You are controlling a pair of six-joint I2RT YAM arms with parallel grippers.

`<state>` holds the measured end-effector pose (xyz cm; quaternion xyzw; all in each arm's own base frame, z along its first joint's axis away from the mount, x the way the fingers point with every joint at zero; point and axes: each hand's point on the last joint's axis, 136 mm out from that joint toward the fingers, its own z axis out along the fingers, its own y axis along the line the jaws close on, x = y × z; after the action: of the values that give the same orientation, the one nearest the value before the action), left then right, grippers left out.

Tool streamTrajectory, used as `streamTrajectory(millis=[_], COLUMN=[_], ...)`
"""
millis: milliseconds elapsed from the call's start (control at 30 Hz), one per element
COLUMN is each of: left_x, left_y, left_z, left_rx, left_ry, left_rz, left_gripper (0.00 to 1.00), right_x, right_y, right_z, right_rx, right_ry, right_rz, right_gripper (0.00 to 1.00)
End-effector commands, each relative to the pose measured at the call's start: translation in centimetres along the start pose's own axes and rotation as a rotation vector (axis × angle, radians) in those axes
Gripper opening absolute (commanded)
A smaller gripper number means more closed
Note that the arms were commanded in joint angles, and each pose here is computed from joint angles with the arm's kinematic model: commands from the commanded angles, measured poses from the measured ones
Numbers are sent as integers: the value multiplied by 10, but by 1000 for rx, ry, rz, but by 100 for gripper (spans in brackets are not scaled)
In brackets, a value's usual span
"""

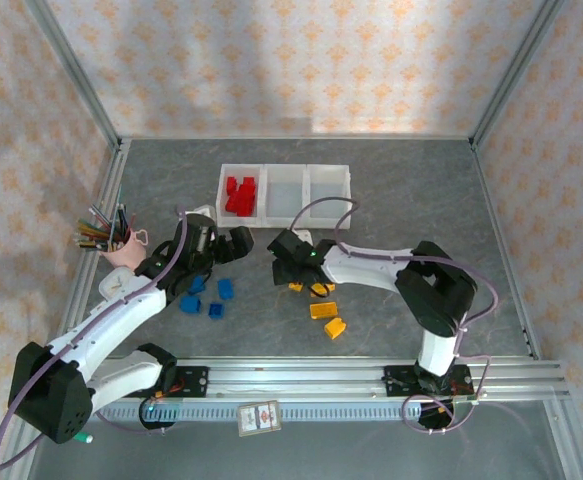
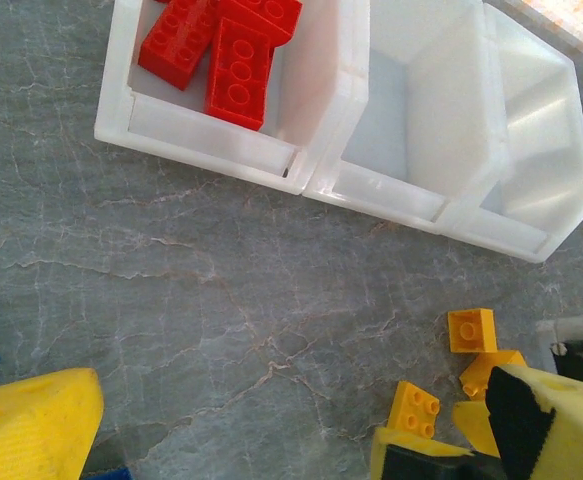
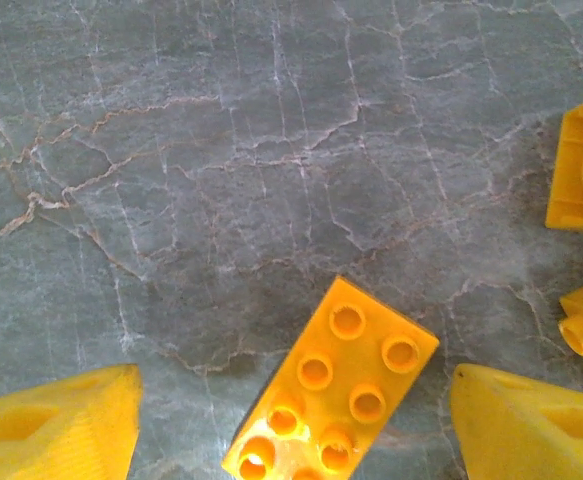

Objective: Sort the legos into containers by color
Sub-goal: Rotate the lego at the center of the table.

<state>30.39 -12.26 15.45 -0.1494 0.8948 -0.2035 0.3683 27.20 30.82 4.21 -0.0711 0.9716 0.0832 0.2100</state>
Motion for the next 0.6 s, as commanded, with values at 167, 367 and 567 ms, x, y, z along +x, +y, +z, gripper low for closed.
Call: streamTrajectory(millis=[167, 367, 567], left_x=[-3, -7, -4], left_y=[8, 15, 14], left_z=[-6, -15, -22], left_rx=[-31, -54, -27], left_ry=[-35, -70, -75], left_rz=[-24, -53, -88], left_gripper=[99, 99, 99], right_x=[-13, -22, -25], right_y=[20, 48, 18], right_z=[14, 4, -10], right_rx=[-5, -41, 70], right_ry=[-11, -38, -89], right_rz=[-14, -65, -70], right_gripper=[78, 78, 82])
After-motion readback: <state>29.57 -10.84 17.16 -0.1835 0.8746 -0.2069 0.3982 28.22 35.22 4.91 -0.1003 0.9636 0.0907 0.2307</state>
